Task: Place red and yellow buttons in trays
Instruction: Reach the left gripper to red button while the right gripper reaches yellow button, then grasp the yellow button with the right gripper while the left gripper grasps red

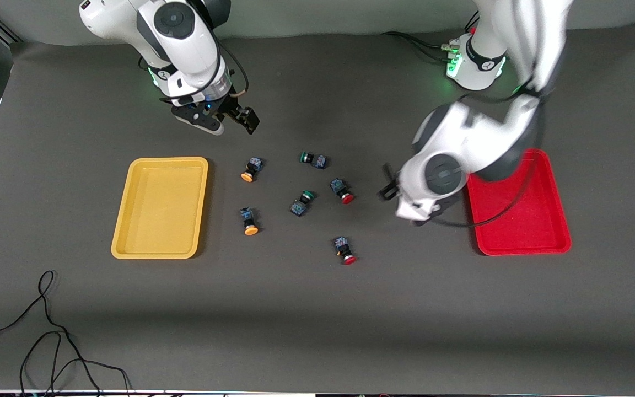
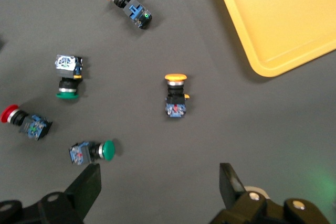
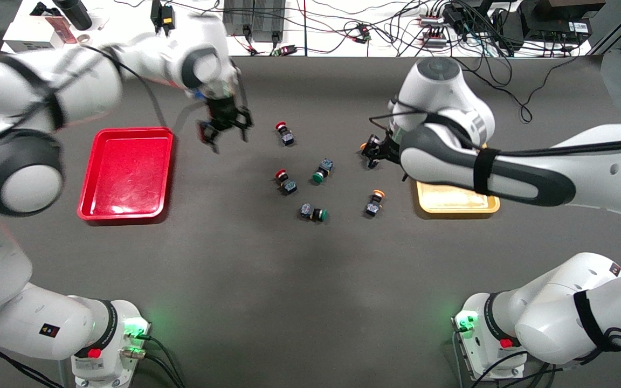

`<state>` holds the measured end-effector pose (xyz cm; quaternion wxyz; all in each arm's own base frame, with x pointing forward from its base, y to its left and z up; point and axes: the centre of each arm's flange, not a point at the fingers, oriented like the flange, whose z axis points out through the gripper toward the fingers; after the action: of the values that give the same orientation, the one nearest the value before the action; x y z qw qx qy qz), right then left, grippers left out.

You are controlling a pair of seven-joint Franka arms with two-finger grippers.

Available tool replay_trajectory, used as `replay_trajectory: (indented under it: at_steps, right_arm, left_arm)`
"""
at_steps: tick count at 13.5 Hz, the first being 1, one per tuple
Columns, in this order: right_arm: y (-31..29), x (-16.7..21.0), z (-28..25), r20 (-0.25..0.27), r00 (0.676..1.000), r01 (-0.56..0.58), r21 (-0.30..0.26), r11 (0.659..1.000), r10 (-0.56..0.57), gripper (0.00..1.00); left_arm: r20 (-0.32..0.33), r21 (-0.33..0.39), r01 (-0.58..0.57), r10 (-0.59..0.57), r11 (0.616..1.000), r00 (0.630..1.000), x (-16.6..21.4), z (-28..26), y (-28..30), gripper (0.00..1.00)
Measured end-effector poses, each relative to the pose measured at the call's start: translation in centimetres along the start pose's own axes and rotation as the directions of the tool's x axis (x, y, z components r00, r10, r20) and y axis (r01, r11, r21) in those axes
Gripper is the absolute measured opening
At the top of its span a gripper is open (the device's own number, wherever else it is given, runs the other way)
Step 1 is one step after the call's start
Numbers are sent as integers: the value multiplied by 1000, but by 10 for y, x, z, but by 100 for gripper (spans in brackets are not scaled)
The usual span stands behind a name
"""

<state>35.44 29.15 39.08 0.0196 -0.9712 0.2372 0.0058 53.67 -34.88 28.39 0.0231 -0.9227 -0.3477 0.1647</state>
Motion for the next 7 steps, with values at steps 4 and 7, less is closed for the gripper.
replay_trajectory:
  at_steps: [4, 7]
  right_arm:
    - [12, 1, 83, -21, 1000, -9, 29, 1000, 10, 100]
    - [13, 5, 155, -26, 1000, -16, 26, 1000, 17, 100]
  left_arm:
    - [56, -107, 177, -171, 978, 984, -24, 70, 45, 100]
    - [80, -155, 243, -233, 958, 969, -34, 68, 59, 100]
